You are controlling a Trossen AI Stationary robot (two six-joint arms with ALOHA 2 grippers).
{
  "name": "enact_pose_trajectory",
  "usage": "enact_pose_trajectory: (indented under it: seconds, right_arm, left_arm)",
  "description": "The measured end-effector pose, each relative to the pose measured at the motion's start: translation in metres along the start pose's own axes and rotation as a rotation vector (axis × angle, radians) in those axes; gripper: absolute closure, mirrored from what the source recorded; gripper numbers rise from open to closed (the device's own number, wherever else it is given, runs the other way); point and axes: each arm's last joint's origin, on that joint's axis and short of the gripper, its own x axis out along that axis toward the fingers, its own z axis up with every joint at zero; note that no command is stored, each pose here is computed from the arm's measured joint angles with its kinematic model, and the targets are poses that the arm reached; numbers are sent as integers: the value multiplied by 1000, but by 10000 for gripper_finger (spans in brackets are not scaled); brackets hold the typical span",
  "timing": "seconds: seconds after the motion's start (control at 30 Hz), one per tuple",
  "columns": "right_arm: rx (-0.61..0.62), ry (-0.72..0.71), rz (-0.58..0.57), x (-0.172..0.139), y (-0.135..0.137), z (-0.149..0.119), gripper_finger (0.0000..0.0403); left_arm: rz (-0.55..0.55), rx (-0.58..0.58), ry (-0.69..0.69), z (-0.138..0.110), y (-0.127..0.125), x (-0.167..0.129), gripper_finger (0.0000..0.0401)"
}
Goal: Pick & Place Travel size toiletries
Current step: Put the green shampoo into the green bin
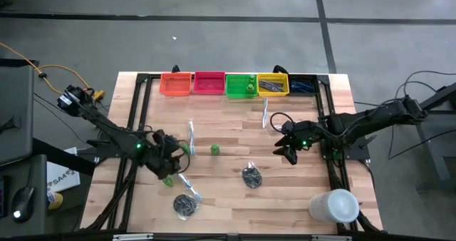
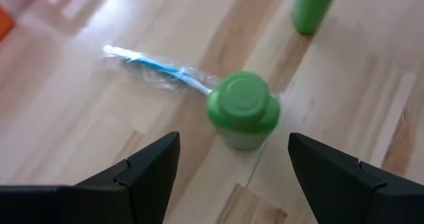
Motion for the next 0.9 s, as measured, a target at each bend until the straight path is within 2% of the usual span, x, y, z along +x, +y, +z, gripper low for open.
enact_pose_trajectory:
  seconds: [0.1,0.2,0.3,0.5,0.9]
  right_arm:
    - [0,0,0,0,0,0,211]
    - [3,2,2,0,0,0,211]
    - [7,4,5,0,0,0,211]
    - [12,26,30,0,1,-1,211]
    - [27,32,36,0,1,-1,211]
  left_arm:
    - [-19,63,33,-1,0,1,120]
    - [-61,80,77,-9,1,7,120]
    - [-92,51,80,-20,3,17,120]
    - [-53,26,13,-31,10,28,120]
    - [-79,-19,-24,-31,8,30,120]
